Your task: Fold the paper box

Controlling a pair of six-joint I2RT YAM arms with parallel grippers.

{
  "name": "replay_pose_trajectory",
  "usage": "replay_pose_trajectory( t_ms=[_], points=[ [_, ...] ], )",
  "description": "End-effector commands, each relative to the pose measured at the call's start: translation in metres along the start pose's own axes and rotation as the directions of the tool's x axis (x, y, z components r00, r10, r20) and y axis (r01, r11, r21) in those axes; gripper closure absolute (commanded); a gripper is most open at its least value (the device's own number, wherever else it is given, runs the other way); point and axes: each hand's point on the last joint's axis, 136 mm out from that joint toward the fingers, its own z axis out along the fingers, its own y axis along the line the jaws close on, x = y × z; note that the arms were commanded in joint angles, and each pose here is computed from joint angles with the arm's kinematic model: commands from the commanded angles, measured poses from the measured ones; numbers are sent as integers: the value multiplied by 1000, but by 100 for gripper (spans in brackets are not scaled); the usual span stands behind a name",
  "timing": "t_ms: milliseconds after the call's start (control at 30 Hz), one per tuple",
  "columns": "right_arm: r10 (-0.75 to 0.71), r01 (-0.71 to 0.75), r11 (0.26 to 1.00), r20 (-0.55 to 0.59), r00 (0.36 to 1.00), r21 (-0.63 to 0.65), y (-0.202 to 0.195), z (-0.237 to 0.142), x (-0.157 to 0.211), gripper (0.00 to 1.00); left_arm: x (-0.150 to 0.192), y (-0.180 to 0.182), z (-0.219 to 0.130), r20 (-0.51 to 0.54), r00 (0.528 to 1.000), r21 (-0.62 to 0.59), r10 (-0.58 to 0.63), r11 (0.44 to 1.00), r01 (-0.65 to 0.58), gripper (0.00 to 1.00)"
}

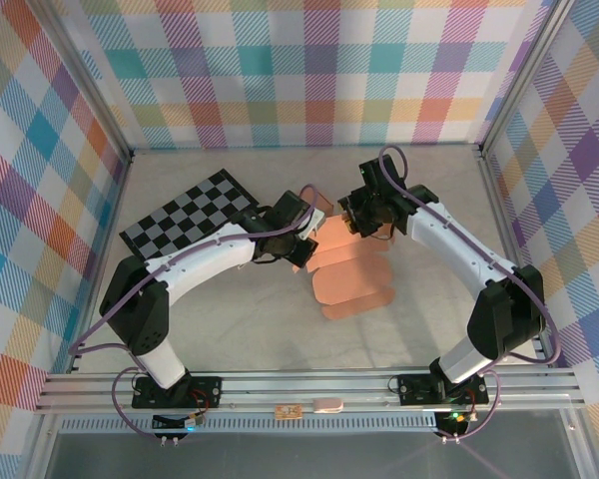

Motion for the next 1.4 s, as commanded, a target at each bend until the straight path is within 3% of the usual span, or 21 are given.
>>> replay_pose_trajectory(
  t_ms=[0, 300, 700, 1167, 1367],
  points=[
    [-8, 10, 997, 33, 999, -82, 19, -22, 2, 61, -7, -2, -4, -2, 999, 15, -38, 999, 38, 100],
    [15, 7, 987, 139, 990, -161, 22, -47, -3, 47, -7, 8, -7, -6, 995, -46, -102, 994, 102, 100],
    [40, -29, 990, 78, 996, -136, 21, -15, 13, 47, -7, 6, -5, -14, 995, -59, -97, 994, 96, 100],
    [61, -56, 994, 51, 997, -92, 9, 12, 15, 69, -3, 7, -6, -15, 995, -62, -96, 994, 95, 100],
    [65, -61, 995, 54, 996, -75, 2, 15, 14, 72, -3, 7, -8, -13, 995, -66, -94, 993, 93, 100]
  ],
)
